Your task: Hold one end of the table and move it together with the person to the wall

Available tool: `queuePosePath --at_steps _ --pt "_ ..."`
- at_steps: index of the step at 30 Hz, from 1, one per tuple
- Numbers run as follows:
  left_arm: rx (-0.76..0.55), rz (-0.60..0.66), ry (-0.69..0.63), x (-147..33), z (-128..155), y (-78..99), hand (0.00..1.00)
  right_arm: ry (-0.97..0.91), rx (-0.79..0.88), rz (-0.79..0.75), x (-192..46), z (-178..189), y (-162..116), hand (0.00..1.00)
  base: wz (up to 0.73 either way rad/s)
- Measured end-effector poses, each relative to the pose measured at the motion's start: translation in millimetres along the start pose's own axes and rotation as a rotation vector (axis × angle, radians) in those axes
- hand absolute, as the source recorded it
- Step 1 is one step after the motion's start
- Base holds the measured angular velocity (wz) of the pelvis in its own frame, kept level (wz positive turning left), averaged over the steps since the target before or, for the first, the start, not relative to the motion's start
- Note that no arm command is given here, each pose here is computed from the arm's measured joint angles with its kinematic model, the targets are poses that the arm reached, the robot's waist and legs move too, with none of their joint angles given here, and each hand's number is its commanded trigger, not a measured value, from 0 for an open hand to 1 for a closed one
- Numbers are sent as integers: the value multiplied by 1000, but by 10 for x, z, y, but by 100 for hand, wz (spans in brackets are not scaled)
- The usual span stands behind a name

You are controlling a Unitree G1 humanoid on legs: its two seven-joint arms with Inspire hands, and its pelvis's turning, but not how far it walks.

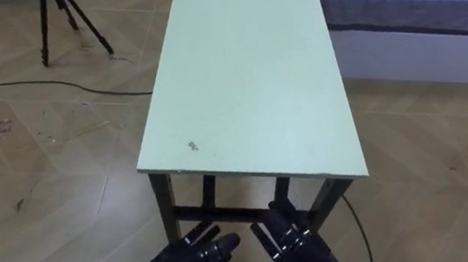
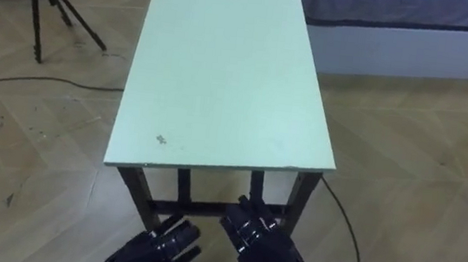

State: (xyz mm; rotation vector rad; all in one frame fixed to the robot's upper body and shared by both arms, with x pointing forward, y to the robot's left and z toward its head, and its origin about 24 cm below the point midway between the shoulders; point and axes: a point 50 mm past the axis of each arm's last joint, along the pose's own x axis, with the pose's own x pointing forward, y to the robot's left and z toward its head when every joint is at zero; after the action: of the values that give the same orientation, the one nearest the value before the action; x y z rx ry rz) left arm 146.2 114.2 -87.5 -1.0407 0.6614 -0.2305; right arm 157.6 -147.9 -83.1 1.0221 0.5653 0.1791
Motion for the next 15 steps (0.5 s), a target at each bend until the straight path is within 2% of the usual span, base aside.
queuePosePath --at_steps 10,15 --pt "10 -2 -21 136 189 -97 0 -47 55 -31 142 132 125 0 0" --pt "-47 40 -75 121 322 -55 0 -46 54 -46 145 137 119 0 0"
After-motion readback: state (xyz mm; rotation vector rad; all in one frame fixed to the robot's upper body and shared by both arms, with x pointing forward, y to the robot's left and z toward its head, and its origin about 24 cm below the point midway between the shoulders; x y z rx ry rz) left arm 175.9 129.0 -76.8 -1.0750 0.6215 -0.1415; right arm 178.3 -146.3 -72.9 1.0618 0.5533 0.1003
